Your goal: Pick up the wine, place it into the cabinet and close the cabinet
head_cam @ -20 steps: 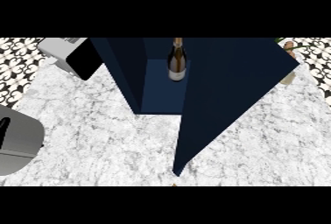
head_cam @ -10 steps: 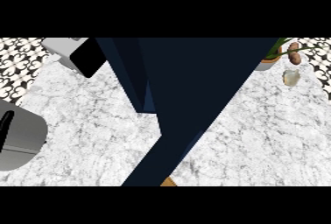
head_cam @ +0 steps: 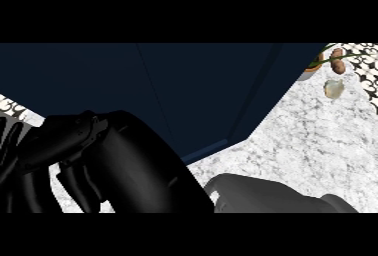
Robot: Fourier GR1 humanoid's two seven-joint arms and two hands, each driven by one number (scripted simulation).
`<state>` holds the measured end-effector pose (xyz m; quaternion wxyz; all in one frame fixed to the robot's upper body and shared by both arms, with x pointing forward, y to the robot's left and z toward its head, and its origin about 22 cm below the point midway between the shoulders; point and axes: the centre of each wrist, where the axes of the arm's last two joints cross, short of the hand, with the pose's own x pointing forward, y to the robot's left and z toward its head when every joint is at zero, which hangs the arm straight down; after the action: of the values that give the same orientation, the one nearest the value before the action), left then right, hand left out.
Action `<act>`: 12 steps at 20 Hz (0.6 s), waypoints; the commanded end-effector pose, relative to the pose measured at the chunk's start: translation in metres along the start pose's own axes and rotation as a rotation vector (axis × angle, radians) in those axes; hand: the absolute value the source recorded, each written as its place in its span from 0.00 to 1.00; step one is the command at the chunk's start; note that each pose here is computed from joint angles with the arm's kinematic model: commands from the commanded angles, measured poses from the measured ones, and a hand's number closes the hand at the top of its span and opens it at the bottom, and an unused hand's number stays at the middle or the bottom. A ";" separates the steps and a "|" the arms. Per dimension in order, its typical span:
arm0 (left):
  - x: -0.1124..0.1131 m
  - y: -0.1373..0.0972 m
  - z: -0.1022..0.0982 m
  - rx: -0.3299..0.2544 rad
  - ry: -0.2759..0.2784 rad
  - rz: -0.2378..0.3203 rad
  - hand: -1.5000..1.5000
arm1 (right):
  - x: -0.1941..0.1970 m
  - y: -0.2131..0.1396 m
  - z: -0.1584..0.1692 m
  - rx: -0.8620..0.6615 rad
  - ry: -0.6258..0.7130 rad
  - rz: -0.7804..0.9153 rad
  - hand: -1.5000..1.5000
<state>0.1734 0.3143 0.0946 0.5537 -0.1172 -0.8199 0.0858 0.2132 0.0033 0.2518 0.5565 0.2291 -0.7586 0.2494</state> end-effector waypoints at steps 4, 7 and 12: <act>-0.008 0.002 0.001 0.031 0.001 0.000 0.00 | 0.000 -0.018 -0.069 -0.078 -0.035 0.181 1.00; 0.003 0.006 -0.002 0.010 -0.016 -0.008 0.00 | -0.018 -0.042 -0.086 -0.132 -0.005 0.182 1.00; 0.002 0.000 -0.003 0.013 -0.003 -0.029 0.00 | -0.024 -0.064 -0.106 -0.136 0.023 0.158 1.00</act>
<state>0.1763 0.3190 0.0941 0.5527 -0.1073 -0.8217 0.0880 0.3106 0.0274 0.2697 0.5510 0.1337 -0.7858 0.2470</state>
